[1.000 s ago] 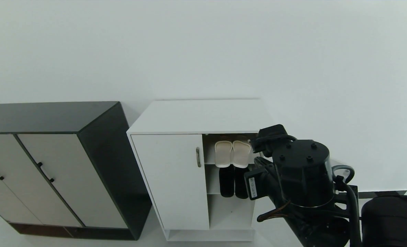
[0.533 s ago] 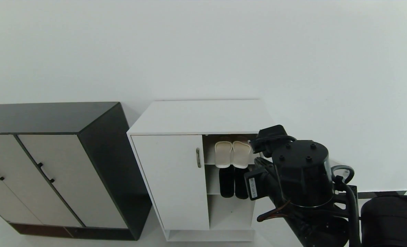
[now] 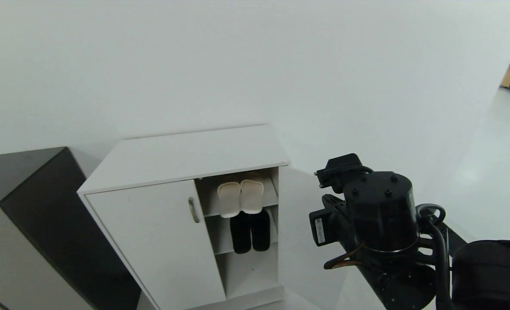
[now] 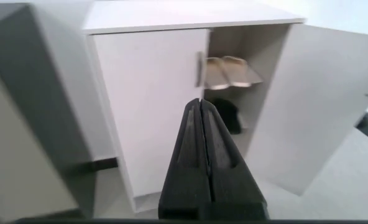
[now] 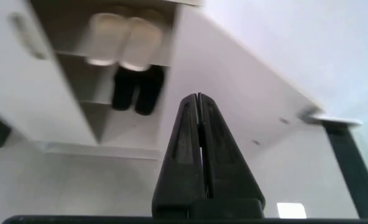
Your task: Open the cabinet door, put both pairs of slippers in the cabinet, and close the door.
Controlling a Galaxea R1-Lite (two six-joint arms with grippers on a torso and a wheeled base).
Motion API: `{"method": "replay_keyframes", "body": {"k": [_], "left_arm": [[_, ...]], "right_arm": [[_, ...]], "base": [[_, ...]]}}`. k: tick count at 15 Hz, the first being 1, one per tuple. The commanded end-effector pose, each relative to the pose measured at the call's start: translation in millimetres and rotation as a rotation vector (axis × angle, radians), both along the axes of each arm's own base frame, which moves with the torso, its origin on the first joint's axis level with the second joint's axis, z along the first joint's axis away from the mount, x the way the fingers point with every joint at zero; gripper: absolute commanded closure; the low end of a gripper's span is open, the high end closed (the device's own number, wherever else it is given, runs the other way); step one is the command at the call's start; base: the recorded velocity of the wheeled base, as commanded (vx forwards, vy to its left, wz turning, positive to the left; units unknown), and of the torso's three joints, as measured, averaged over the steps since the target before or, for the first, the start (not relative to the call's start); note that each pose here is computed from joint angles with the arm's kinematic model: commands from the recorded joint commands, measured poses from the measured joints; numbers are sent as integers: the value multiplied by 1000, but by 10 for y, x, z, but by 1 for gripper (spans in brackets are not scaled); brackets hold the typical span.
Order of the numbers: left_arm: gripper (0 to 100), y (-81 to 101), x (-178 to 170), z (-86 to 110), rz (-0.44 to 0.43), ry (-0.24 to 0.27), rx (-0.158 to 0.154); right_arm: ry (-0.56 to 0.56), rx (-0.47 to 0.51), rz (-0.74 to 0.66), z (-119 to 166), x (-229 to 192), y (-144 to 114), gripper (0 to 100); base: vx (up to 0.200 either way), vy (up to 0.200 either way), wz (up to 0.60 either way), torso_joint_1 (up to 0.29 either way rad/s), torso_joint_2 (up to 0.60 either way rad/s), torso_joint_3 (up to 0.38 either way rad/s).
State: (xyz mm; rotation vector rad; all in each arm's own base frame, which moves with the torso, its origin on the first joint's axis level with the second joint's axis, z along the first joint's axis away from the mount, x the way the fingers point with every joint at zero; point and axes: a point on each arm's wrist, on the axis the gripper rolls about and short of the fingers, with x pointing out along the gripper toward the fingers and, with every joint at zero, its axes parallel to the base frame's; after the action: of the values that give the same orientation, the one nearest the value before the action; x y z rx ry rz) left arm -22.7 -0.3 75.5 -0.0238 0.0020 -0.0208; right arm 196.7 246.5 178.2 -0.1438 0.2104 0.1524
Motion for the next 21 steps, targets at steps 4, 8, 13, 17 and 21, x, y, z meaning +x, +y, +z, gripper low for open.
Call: {"method": "replay_keyframes", "body": {"k": [4,8,13,17,21], "left_arm": [[100,0,0,0,1,0,-1],[100,0,0,0,1,0,1],[100,0,0,0,1,0,1],[100,0,0,0,1,0,1],[100,0,0,0,1,0,1]], "right_arm": [[-23,53,-78,171,511,-428,100],[-36,115,-81,298,875,-725,100],[16,174,-104,178,1269,-801,100],[39,245,-96,87,1561,-834,100],[51,270,-123,-132,1907,-913,100]], "base": [[0,0,0,0,0,0],[-50,0,0,-1,1,-2],[-160,0,0,1,3,0],[0,0,0,0,0,0],[0,0,0,0,0,0]]}}
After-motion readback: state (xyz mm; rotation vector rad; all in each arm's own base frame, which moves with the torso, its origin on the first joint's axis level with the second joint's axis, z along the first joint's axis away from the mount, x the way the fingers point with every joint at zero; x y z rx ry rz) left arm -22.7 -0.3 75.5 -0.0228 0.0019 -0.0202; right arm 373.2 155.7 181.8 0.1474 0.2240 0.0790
